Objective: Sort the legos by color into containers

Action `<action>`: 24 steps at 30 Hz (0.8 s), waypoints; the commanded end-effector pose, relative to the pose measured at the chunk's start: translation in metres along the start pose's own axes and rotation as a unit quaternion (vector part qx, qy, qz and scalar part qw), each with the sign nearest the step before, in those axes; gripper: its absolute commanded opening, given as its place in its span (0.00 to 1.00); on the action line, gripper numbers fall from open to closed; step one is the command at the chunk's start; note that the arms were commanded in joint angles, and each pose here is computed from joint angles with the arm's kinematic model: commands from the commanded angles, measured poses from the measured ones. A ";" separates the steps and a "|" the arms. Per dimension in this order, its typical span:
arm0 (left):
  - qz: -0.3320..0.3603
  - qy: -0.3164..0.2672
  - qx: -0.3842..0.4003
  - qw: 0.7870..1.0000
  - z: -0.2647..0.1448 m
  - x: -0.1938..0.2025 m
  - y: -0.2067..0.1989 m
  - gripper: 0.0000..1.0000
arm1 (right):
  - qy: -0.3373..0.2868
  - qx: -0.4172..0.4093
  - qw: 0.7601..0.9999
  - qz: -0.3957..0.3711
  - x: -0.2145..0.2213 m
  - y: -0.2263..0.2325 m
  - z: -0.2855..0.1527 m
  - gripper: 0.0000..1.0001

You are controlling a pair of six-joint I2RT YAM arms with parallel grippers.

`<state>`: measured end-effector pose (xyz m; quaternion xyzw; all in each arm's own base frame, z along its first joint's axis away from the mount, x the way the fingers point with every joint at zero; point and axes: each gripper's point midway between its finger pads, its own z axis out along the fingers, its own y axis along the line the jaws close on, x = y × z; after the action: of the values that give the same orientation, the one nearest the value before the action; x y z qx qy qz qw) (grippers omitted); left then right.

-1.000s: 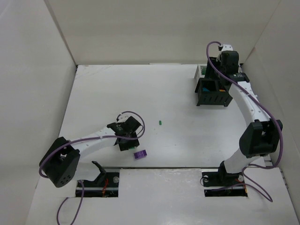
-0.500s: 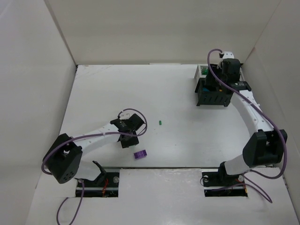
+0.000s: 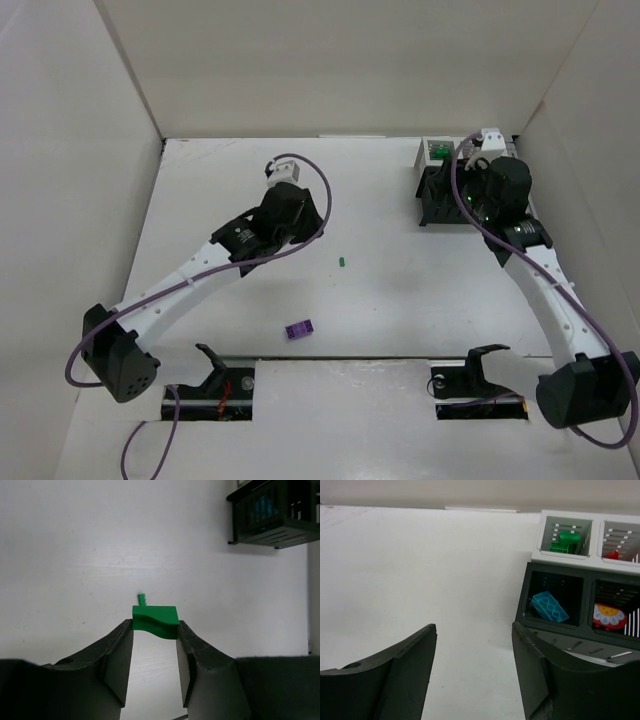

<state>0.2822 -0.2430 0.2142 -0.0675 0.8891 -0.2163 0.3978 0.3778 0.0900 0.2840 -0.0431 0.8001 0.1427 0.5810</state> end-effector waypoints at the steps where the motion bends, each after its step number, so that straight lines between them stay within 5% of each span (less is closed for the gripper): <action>1: 0.033 -0.048 0.067 0.996 -0.010 -0.038 -0.030 0.26 | -0.072 -0.030 0.997 -0.021 -0.029 0.017 -0.017 0.67; 15: 0.121 -0.063 0.277 0.951 -0.050 -0.078 -0.113 0.26 | -0.115 -0.109 0.986 -0.058 -0.030 0.050 -0.042 0.70; 24: 0.132 -0.066 0.306 0.941 -0.054 -0.089 -0.119 0.26 | -0.141 -0.138 0.977 -0.081 -0.030 0.062 -0.058 0.71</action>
<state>0.2987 -0.2984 0.3234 0.1303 0.7907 -0.3913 0.4525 0.3258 0.1219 0.3131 -0.1375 0.7200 0.1998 0.6502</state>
